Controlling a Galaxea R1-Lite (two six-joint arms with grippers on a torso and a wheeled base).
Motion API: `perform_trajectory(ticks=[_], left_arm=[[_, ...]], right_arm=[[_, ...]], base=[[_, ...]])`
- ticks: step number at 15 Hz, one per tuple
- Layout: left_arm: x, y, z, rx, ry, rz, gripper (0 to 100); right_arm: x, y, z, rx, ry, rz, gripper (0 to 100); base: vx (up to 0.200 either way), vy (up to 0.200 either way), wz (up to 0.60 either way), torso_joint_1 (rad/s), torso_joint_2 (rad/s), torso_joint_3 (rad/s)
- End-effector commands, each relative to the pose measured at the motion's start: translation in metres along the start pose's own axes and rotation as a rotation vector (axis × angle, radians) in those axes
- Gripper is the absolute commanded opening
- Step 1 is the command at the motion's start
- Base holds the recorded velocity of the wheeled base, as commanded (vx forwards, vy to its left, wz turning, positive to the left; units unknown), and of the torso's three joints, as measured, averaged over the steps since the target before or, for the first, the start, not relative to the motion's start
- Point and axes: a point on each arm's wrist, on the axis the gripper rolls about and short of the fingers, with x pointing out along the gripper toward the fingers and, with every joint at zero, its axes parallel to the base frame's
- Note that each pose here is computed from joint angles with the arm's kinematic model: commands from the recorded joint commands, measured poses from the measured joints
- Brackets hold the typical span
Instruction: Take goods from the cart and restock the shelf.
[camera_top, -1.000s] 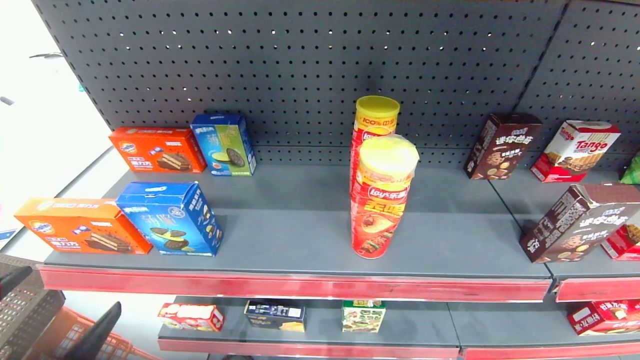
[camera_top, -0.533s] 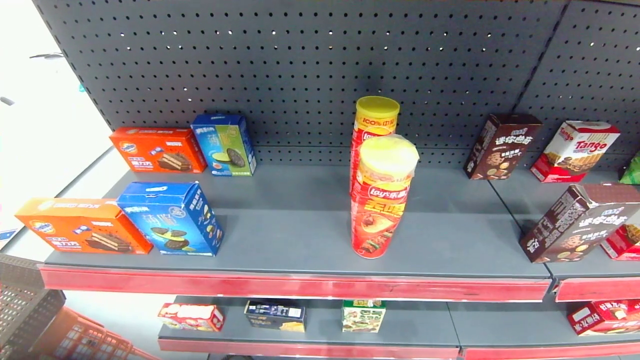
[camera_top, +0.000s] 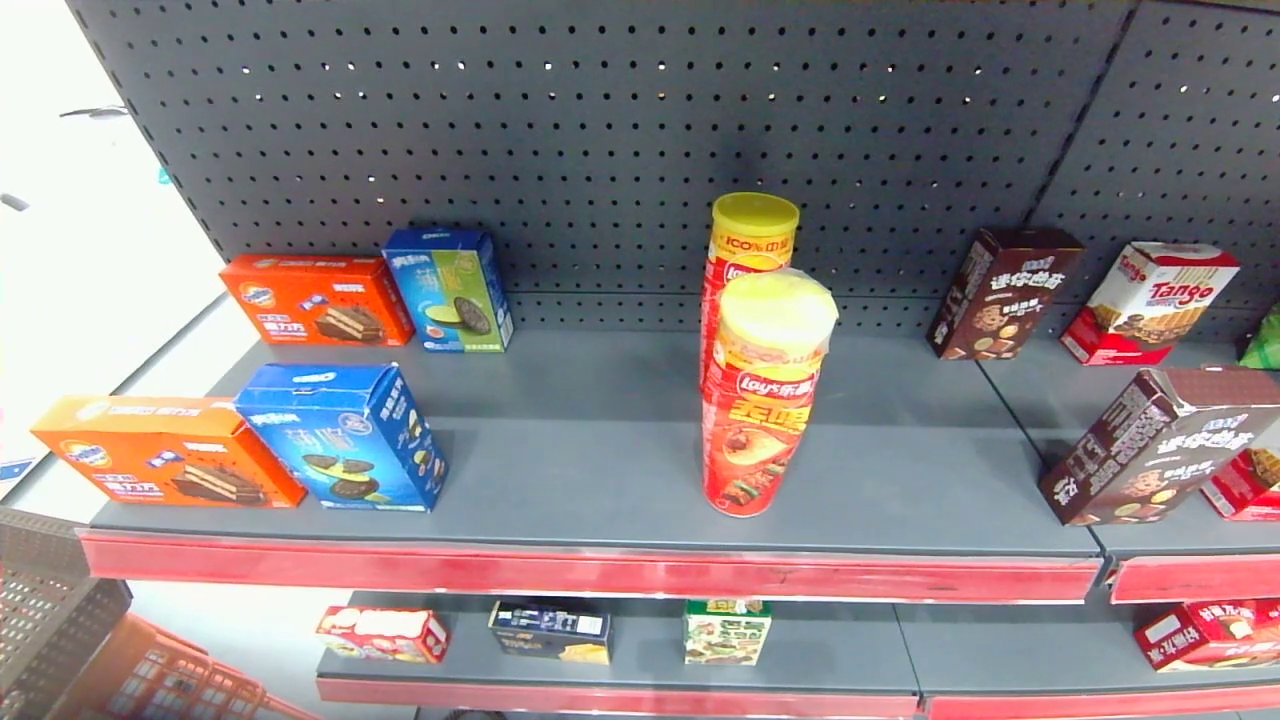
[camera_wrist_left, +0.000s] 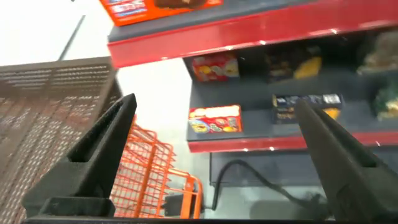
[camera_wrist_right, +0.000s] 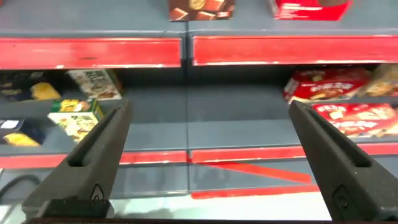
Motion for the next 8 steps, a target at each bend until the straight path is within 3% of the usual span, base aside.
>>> perform_trajectory(ticks=[1,4,5,6,7,8], left_arm=[[-0.0036,0.0003,-0.0008,-0.015,-0.034,0.037,100],[-0.0036,0.0002,-0.0009,-0.008,-0.033,0.031,100],[-0.0036,0.0002,-0.0009,-0.008,-0.033,0.031,100],[-0.0036,0.0002,-0.0009,-0.008,-0.033,0.031,100],[-0.0036,0.0002,-0.0009,-0.008,-0.033,0.031,100],[-0.0036,0.0001,-0.0011,-0.008,-0.032,0.029,100]], right_arm=[[0.0002,-0.0005,-0.0007,0.016,-0.001,-0.025,100],[0.0000,0.0006,-0.0009,-0.023,-0.006,0.160,100],[0.0006,-0.0017,-0.0018,0.073,0.005,0.019,100],[0.0000,-0.0016,-0.0037,0.086,-0.004,-0.025,100],[-0.0044,0.0004,-0.0094,-0.022,-0.062,0.135,100],[-0.0045,0.0012,-0.0094,-0.049,-0.066,0.177,100]], base=[[0.000,0.000,0.00,0.000,0.00,0.000],[0.000,0.000,0.00,0.000,0.00,0.000],[0.000,0.000,0.00,0.000,0.00,0.000],[0.000,0.000,0.00,0.000,0.00,0.000],[0.000,0.000,0.00,0.000,0.00,0.000],[0.000,0.000,0.00,0.000,0.00,0.000]])
